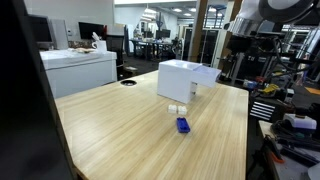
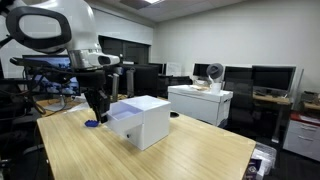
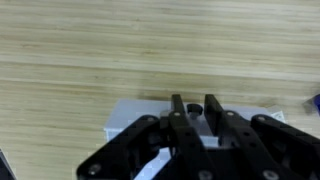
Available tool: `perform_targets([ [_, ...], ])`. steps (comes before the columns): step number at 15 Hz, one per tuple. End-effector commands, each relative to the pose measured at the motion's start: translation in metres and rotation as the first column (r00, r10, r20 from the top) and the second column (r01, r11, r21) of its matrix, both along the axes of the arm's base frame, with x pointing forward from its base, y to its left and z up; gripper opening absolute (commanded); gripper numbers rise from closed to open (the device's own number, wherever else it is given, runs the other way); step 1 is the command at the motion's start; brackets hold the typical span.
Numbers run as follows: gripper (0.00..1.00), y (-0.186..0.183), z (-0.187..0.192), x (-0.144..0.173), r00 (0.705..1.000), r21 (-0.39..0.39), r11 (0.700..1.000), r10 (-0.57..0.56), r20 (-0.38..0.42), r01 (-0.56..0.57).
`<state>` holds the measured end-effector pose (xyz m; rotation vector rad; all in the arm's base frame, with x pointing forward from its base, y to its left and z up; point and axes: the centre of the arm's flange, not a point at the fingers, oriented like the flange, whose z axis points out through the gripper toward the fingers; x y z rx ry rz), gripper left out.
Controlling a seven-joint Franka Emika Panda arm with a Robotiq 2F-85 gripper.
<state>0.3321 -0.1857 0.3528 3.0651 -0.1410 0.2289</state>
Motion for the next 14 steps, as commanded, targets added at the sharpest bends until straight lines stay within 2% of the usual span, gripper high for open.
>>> perform_targets([
  [1, 0.57, 0.013, 0.000, -0.022, 0.999, -0.013, 1.000, -0.021, -0.024, 0.021],
  [3, 0.72, 0.015, 0.001, -0.021, 0.999, -0.014, 1.000, -0.022, -0.031, 0.021],
  [4, 0.83, 0.016, 0.005, -0.018, 0.999, -0.032, 0.999, -0.031, -0.039, 0.029],
  [6, 0.96, 0.017, 0.014, -0.015, 0.998, -0.058, 0.997, -0.045, -0.045, 0.043],
  [8, 1.00, 0.019, 0.024, -0.010, 0.998, -0.078, 0.996, -0.056, -0.032, 0.053],
  [12, 1.00, 0.021, 0.040, 0.002, 0.996, -0.092, 0.992, -0.086, 0.027, 0.088],
  [13, 0.75, 0.020, 0.039, 0.005, 0.995, -0.087, 0.992, -0.087, 0.039, 0.090],
  [14, 0.74, 0.018, 0.038, 0.007, 0.995, -0.075, 0.993, -0.085, 0.055, 0.089],
])
